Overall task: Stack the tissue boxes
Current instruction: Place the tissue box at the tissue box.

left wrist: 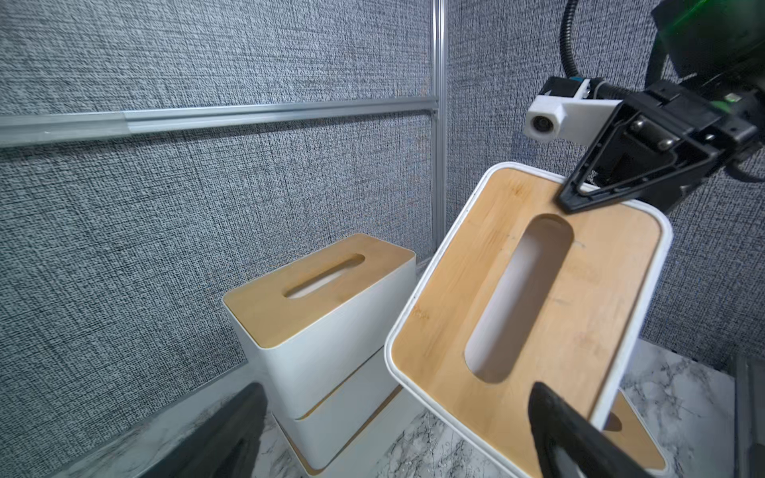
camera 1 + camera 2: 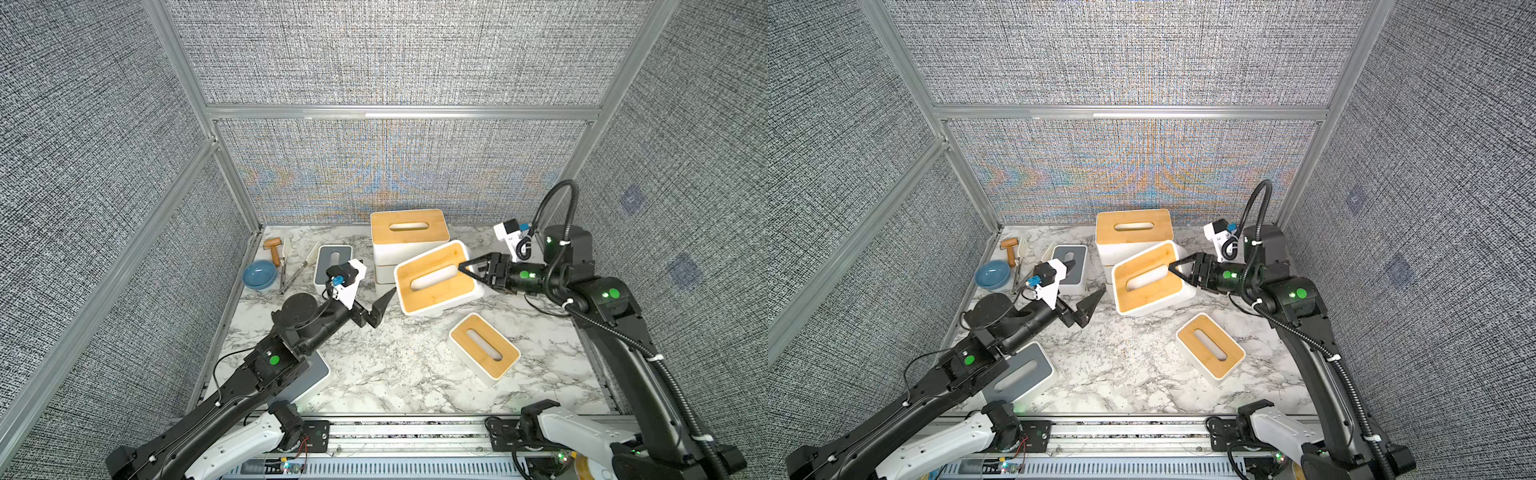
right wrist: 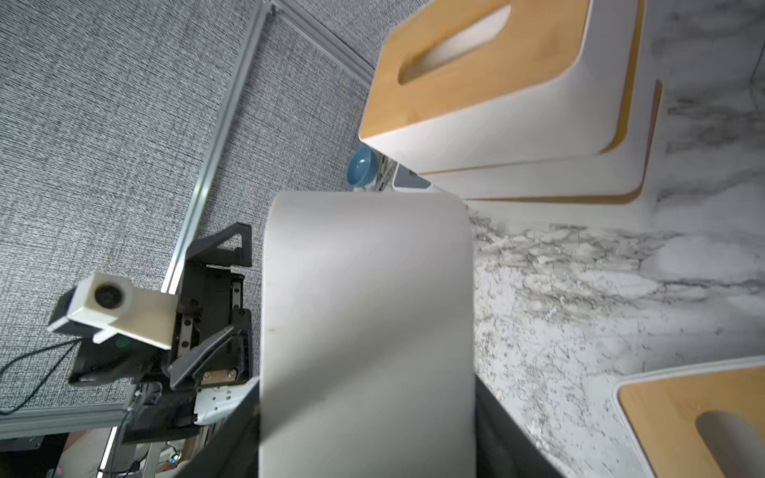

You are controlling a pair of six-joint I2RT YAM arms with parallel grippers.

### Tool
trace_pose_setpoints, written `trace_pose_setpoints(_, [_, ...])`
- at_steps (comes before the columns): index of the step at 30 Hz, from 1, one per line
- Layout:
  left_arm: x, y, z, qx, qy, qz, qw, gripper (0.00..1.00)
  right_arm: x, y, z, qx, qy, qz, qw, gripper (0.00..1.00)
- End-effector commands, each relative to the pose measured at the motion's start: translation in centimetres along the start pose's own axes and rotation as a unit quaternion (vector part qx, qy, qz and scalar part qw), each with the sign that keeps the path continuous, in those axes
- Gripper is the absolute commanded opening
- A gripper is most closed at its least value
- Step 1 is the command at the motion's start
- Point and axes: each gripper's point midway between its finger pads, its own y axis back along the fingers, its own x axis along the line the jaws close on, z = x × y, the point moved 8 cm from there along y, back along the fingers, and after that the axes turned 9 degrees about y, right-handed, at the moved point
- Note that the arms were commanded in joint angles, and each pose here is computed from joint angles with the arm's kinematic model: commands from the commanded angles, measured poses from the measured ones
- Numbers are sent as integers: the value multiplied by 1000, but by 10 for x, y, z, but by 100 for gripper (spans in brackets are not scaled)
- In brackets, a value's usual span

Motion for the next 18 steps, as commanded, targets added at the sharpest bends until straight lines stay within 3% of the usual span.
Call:
trace_pose_setpoints(1, [6, 9, 6, -19, -5, 33, 999, 100, 11, 0, 30, -59, -3, 27, 998, 27])
trace_pose_setpoints(8, [5, 11, -4, -26, 16, 18, 999, 99, 4, -15, 94, -139, -28, 46, 989, 27])
trace_pose_setpoints(18, [11, -2, -21, -15, 46, 44, 998, 100, -28, -60, 132, -115, -71, 72, 988, 27])
